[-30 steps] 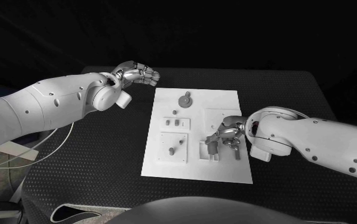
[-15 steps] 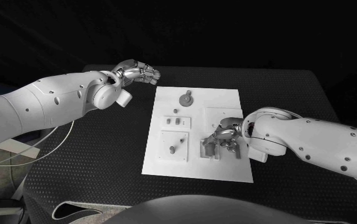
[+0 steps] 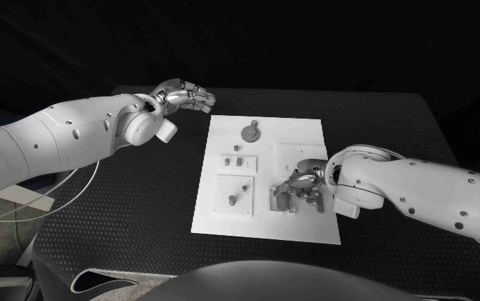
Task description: Assemble the parts on the task board
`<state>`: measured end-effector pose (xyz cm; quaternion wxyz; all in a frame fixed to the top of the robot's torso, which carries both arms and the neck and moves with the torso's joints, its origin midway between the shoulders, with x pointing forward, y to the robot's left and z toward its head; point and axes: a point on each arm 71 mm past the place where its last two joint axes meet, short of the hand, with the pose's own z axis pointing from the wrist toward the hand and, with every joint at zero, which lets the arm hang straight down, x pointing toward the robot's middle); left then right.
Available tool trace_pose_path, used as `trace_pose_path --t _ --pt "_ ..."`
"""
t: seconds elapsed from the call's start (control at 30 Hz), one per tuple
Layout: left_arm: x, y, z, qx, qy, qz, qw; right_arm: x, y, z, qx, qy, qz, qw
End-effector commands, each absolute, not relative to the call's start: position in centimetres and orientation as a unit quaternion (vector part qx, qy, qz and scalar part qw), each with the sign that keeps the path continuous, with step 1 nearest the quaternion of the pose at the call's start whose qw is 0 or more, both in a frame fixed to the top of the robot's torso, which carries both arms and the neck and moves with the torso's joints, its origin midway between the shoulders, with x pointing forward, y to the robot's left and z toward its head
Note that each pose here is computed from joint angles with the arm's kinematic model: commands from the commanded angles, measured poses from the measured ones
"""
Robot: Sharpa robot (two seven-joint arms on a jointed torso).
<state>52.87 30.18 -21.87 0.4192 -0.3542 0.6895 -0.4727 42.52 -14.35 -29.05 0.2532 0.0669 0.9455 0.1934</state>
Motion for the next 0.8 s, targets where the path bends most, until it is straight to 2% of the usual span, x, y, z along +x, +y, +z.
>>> trace_pose_path --t 0.03,0.8 --pt "52.84 29.93 -21.76 -0.349 0.690 -0.478 0.416 42.47 -14.24 -29.34 0.064 0.947 0.191 0.249" --pt "52.79 30.08 -21.75 -0.350 0.690 -0.477 0.417 42.48 -14.08 -29.77 0.059 0.950 0.190 0.239"
